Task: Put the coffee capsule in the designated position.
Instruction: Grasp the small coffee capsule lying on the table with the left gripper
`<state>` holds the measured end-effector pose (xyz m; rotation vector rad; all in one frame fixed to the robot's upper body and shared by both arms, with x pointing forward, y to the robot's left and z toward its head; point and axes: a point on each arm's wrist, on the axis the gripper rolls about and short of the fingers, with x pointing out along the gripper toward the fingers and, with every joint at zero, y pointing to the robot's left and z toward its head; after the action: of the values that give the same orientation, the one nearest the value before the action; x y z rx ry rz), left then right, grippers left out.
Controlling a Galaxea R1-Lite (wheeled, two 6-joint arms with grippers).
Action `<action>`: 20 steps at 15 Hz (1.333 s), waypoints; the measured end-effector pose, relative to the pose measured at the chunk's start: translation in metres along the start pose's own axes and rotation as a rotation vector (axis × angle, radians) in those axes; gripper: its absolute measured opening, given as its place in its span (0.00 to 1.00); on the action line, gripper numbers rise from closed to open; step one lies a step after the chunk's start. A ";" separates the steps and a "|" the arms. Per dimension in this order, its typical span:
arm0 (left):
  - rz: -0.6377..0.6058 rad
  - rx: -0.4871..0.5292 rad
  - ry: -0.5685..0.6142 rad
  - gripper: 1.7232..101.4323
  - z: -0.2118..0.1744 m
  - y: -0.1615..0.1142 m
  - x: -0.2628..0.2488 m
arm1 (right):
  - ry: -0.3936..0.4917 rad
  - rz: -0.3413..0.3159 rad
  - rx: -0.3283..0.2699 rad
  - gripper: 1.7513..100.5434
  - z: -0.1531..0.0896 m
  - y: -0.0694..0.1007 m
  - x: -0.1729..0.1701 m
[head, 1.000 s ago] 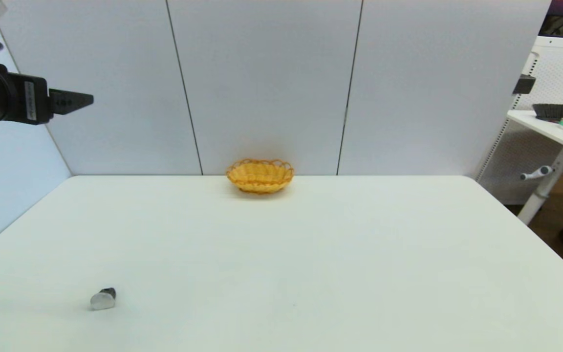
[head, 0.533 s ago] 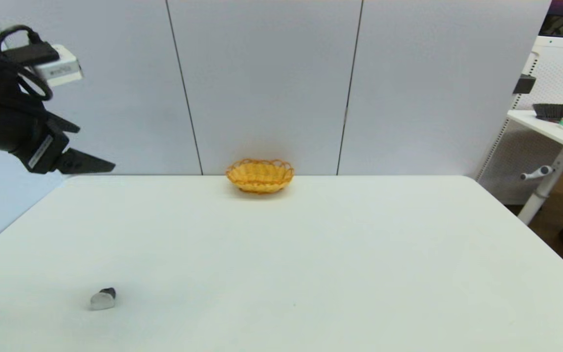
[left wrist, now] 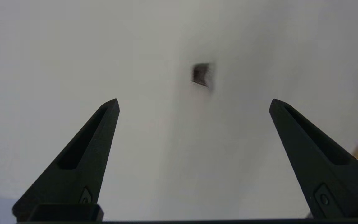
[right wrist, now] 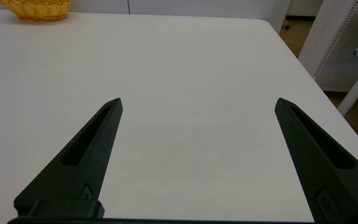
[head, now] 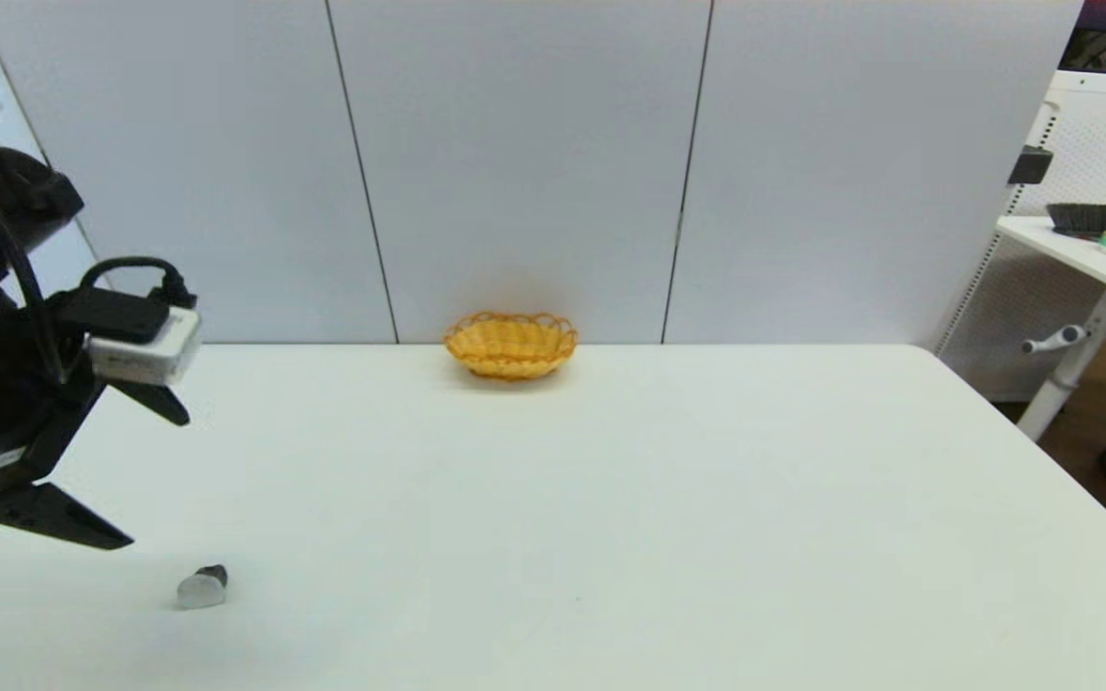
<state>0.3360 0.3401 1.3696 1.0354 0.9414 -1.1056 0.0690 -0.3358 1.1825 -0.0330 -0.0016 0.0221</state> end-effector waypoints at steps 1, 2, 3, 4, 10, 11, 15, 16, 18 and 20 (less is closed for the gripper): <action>-0.037 0.043 0.011 0.96 -0.002 0.003 0.006 | 0.000 0.000 0.000 0.96 0.000 0.000 0.000; -0.063 0.075 0.016 0.96 -0.003 0.006 0.012 | 0.000 0.000 0.000 0.96 0.000 0.000 0.000; -0.092 0.091 0.019 0.96 -0.005 0.008 0.019 | 0.000 0.000 0.000 0.96 0.000 0.000 0.000; -0.128 0.089 0.023 0.96 -0.006 0.008 0.027 | 0.000 0.000 0.000 0.96 0.000 0.000 0.000; -0.218 0.036 0.093 0.96 -0.016 0.010 0.060 | 0.000 0.000 0.000 0.96 0.000 0.000 0.000; -0.210 0.021 0.096 0.96 -0.017 0.012 0.065 | 0.000 0.000 0.000 0.96 0.000 0.000 0.000; -0.202 0.004 0.098 0.96 -0.020 0.020 0.079 | 0.000 0.000 0.000 0.96 0.000 0.000 0.000; -0.208 -0.001 0.099 0.96 -0.020 0.021 0.081 | 0.000 0.000 0.000 0.96 0.000 0.000 0.000; -0.204 -0.011 0.100 0.96 -0.021 0.023 0.084 | 0.000 0.000 0.000 0.96 0.000 0.000 0.000; -0.207 -0.031 0.099 0.96 -0.021 0.024 0.088 | 0.000 0.000 0.000 0.96 0.000 0.000 0.000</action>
<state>0.3747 0.3429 1.2849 0.9912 1.1622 -1.2139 0.0690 -0.3358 1.1825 -0.0326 -0.0016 0.0221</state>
